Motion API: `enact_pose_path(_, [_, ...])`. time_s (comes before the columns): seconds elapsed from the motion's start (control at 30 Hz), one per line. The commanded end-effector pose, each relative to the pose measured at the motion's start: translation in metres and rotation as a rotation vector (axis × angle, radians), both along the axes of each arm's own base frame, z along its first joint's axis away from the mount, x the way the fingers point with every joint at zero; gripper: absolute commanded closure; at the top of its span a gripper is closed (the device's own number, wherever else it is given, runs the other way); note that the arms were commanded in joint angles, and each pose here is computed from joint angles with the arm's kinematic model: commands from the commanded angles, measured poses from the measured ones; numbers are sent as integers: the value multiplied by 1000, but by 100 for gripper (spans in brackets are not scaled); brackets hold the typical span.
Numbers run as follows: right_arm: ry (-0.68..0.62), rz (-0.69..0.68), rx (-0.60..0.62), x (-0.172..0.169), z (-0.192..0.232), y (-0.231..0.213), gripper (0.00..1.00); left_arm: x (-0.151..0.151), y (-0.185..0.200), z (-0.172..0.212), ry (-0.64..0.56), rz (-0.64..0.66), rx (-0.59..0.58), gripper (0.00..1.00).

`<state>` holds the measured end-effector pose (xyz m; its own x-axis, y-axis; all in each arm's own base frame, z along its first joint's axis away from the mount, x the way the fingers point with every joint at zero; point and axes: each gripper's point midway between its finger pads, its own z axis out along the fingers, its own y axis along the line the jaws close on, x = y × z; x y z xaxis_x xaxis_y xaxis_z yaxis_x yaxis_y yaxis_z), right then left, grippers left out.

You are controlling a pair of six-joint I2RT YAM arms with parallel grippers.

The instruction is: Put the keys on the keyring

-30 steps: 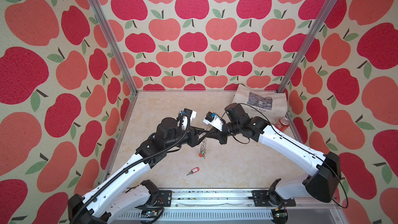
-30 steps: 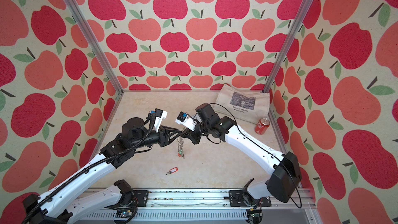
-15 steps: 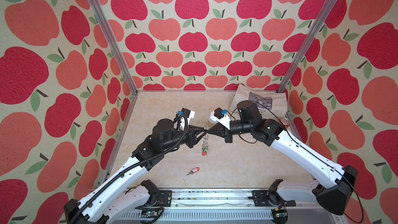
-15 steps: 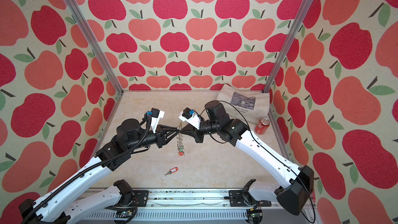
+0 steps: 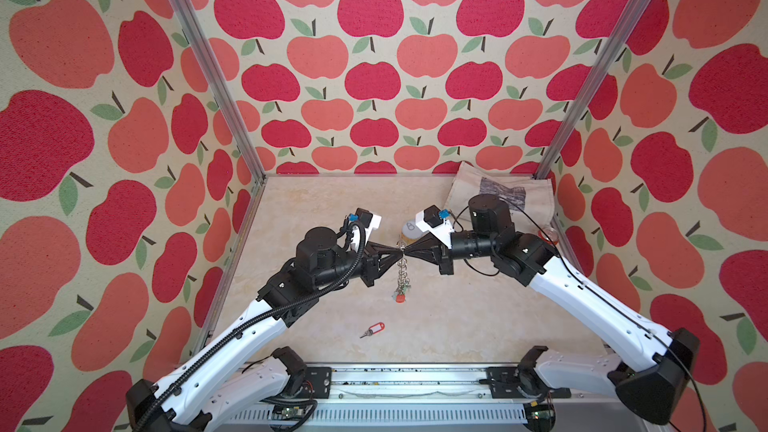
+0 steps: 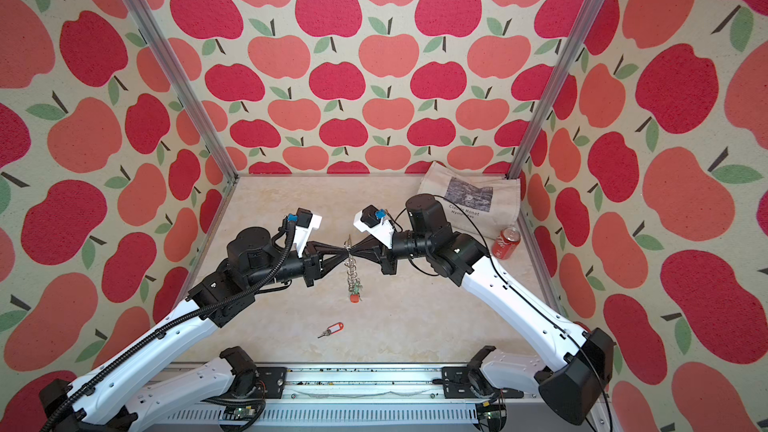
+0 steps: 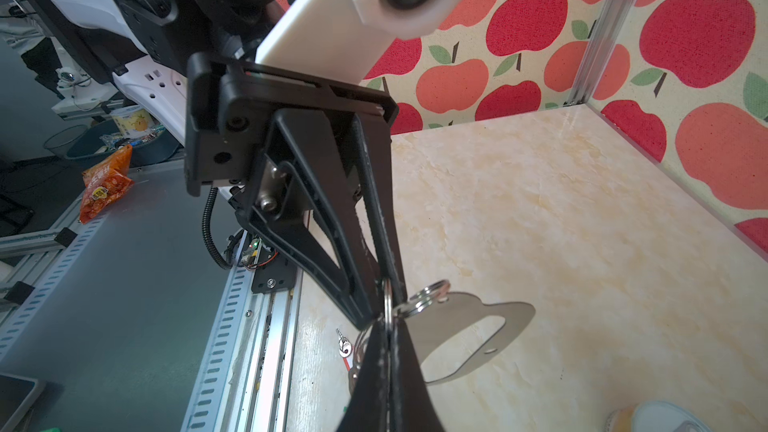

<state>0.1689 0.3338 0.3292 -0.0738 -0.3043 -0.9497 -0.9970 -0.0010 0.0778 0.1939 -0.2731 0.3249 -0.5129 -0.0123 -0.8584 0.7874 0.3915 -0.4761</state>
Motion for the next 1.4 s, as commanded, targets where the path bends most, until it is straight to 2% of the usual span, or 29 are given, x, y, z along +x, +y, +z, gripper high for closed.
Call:
enact_pose_path(0.0, [-16,19,65,-2,16,0,100,-13,-6,27,-65,-78,-45,88])
enact_pose_path(0.2, [-4,23,60,-3,10,0,100,-17,-6,40,-131,-84,-74,91])
enact_pose_path(0.43, [-13,18,58,-4,5,-1,100,-22,-7,52,-217,-107,-105,90])
enact_pose_path(0.5, [-12,17,53,-4,3,-1,100,-24,-8,55,-243,-118,-115,96])
enact_pose_path(0.53, [-11,12,49,-3,1,-2,100,-24,-8,55,-253,-119,-114,100])
enact_pose_path(0.77, [-10,-13,34,0,-10,-4,99,-26,-4,53,-327,-117,-59,100])
enact_pose_path(0.8, [-10,-14,35,0,-12,-4,96,-26,-4,52,-333,-122,-43,100])
enact_pose_path(0.83, [-12,-17,38,-1,-12,-5,89,-27,-4,52,-343,-128,-28,100])
enact_pose_path(0.93, [-32,-39,33,0,-15,-8,59,-29,-5,49,-366,-145,25,100])
enact_pose_path(1.0, [-63,-63,26,2,-16,-13,49,-28,-4,45,-387,-147,70,100])
enact_pose_path(1.13, [-139,-93,42,0,-12,-23,45,-28,0,43,-437,-146,140,100])
enact_pose_path(1.37, [-272,-95,158,-13,15,-36,45,-28,-2,29,-492,-187,269,100])
